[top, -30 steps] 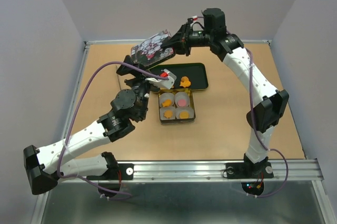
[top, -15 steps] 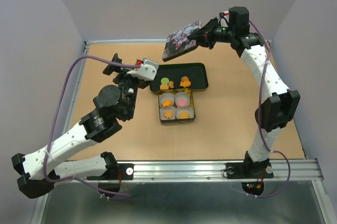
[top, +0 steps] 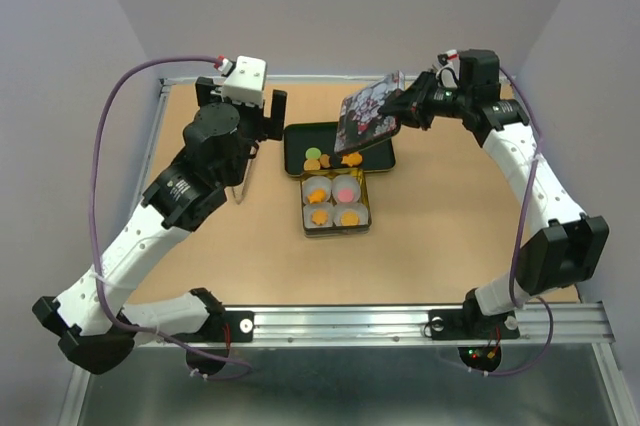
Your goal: Pack the cookies
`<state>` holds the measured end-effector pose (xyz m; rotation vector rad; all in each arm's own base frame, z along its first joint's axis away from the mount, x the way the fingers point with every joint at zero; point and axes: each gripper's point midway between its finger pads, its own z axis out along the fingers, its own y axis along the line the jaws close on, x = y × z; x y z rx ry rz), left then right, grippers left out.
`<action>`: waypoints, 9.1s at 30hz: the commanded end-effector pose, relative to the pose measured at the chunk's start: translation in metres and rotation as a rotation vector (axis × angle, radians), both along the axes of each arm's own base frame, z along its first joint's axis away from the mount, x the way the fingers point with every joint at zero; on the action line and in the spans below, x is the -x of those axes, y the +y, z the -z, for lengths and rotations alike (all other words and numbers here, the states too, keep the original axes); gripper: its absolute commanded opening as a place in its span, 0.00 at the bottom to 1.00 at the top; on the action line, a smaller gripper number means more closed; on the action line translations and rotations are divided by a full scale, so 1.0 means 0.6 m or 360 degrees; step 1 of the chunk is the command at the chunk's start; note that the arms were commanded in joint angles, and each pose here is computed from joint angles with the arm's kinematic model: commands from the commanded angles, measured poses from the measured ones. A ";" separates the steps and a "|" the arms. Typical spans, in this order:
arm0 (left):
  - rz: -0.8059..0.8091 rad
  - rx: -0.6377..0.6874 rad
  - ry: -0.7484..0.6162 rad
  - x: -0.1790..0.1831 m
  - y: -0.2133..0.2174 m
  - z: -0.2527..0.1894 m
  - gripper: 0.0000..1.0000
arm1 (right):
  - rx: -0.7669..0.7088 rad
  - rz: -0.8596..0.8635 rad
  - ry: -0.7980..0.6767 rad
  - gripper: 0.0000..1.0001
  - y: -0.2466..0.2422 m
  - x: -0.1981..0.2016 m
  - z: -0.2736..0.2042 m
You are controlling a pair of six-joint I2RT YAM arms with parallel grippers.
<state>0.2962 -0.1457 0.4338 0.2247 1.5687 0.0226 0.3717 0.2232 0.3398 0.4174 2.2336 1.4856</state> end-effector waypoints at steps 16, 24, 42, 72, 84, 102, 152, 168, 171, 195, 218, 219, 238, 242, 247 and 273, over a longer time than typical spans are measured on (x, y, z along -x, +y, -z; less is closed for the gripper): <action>0.0931 0.1168 0.0710 -0.011 -0.074 0.133 0.99 | -0.0446 -0.0294 -0.0520 0.00 -0.003 0.135 -0.001; 0.0927 0.1292 0.0828 0.018 -0.077 0.197 0.98 | -0.0606 -0.0292 -0.0479 0.00 -0.009 0.174 0.066; 0.0805 0.1329 0.1090 0.044 -0.071 0.347 0.97 | -0.0909 -0.0308 -0.0463 0.00 -0.018 0.198 0.165; 0.0687 0.1247 0.1355 0.045 -0.068 0.461 0.94 | -0.0670 -0.0369 -0.0332 0.31 -0.007 0.194 0.315; 0.0672 0.1250 0.1354 0.043 -0.067 0.468 0.93 | -0.0674 -0.0360 -0.0298 0.51 -0.008 0.199 0.319; 0.0613 0.1206 0.1522 0.060 -0.063 0.540 0.93 | -0.0684 -0.0316 -0.0243 0.58 -0.006 0.178 0.332; 0.0748 0.1153 0.1533 0.046 -0.082 0.571 0.92 | 0.0341 -0.0076 0.0169 0.67 -0.017 0.111 0.424; 0.0810 0.1113 0.1636 0.064 -0.111 0.593 0.90 | 0.0403 -0.0190 0.0267 0.67 0.049 0.109 0.444; 0.0825 0.1108 0.1643 0.064 -0.113 0.594 0.90 | 0.0406 -0.0184 0.0266 0.67 0.054 0.104 0.443; 0.0917 0.1090 0.1618 0.061 -0.126 0.579 0.89 | 0.0441 -0.0102 0.0396 0.67 0.065 0.099 0.450; 0.1037 0.1060 0.1557 0.050 -0.168 0.532 0.89 | 0.0600 -0.0110 0.0526 0.70 0.089 0.083 0.432; 0.1036 0.1063 0.1558 0.049 -0.168 0.533 0.89 | 0.0596 -0.0111 0.0517 0.70 0.091 0.082 0.429; 0.1067 0.1038 0.1614 0.056 -0.190 0.549 0.89 | 0.0707 -0.0296 0.0470 0.71 0.143 0.098 0.419; 0.1074 0.1044 0.1607 0.055 -0.193 0.547 0.89 | 0.0754 -0.0338 0.0439 0.71 0.154 0.096 0.410; 0.1075 0.1048 0.1604 0.053 -0.194 0.548 0.89 | 0.0777 -0.0373 0.0429 0.71 0.164 0.097 0.406; 0.0991 0.1061 0.1621 0.059 -0.185 0.566 0.28 | 0.0954 -0.0541 0.0543 0.72 0.156 0.145 0.480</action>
